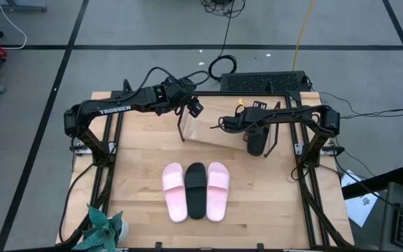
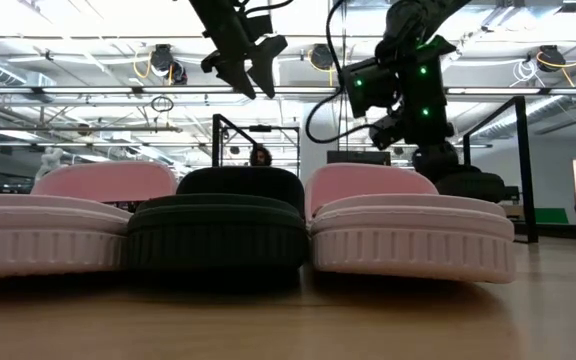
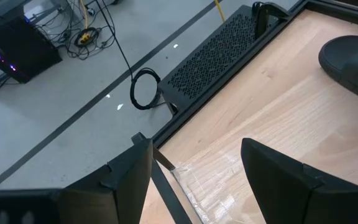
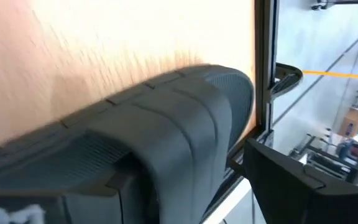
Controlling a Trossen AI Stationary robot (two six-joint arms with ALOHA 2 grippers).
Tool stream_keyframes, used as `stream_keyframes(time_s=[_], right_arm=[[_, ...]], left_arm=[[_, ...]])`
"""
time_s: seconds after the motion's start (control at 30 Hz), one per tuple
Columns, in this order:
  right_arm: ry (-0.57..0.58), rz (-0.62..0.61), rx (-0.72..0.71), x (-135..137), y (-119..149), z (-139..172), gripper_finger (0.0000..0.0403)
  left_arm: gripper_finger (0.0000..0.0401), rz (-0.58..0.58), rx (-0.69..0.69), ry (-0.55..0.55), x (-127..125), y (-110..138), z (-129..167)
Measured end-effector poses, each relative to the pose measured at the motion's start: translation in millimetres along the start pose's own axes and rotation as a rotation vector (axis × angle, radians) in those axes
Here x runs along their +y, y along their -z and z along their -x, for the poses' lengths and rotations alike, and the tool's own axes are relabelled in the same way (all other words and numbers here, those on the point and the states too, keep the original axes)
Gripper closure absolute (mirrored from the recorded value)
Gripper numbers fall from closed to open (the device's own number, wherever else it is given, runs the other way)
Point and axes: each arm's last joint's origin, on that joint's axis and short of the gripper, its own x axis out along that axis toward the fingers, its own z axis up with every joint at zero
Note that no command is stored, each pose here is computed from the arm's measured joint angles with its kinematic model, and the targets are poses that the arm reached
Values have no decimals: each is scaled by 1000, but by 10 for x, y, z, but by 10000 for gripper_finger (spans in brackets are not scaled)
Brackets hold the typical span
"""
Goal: Pick and place slides into the shelf
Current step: Put the right black slide on the shelf, then put the black slide on the shelf
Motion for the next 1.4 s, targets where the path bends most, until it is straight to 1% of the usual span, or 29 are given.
stream_keyframes(time_s=[0.17,0.33,0.47,0.53,0.63,0.7,0.8,0.87,0.93,1.0,1.07,1.13,1.23,1.3,1.37,1.4], right_arm=[[-25,26,11,5,13,80,171],[-12,107,86,-3,112,206,172],[0,149,156,-21,209,352,172],[-49,146,152,7,213,417,172],[-226,144,149,51,243,552,172],[-304,123,134,67,238,645,172],[-320,73,106,78,225,750,172],[-333,28,55,80,200,829,172],[-374,-20,7,108,161,889,172],[-464,-49,-63,161,89,951,172],[-597,-69,-156,219,3,1032,172],[-723,-77,-259,295,-89,1124,172],[-866,-62,-431,408,-201,1294,172],[-899,-31,-554,480,-244,1413,172],[-913,16,-665,546,-264,1523,172],[-917,45,-718,582,-265,1578,172]], left_arm=[[153,0,0,0,0,0,0],[153,-5,0,0,0,0,0],[153,-10,0,0,0,0,0],[153,-29,1,0,0,1,0],[153,-64,13,0,-8,16,6],[153,-80,35,-1,-7,40,20],[153,-129,78,0,-1,87,89],[153,-157,116,-1,26,126,170],[153,-172,156,-2,56,172,270],[153,-158,169,1,95,188,403],[153,-147,206,-3,168,241,569],[153,-109,195,6,211,249,744],[153,-73,231,6,313,338,1008],[153,-24,233,10,381,379,1181],[153,-18,273,2,410,458,1294],[153,3,272,6,428,479,1361]])
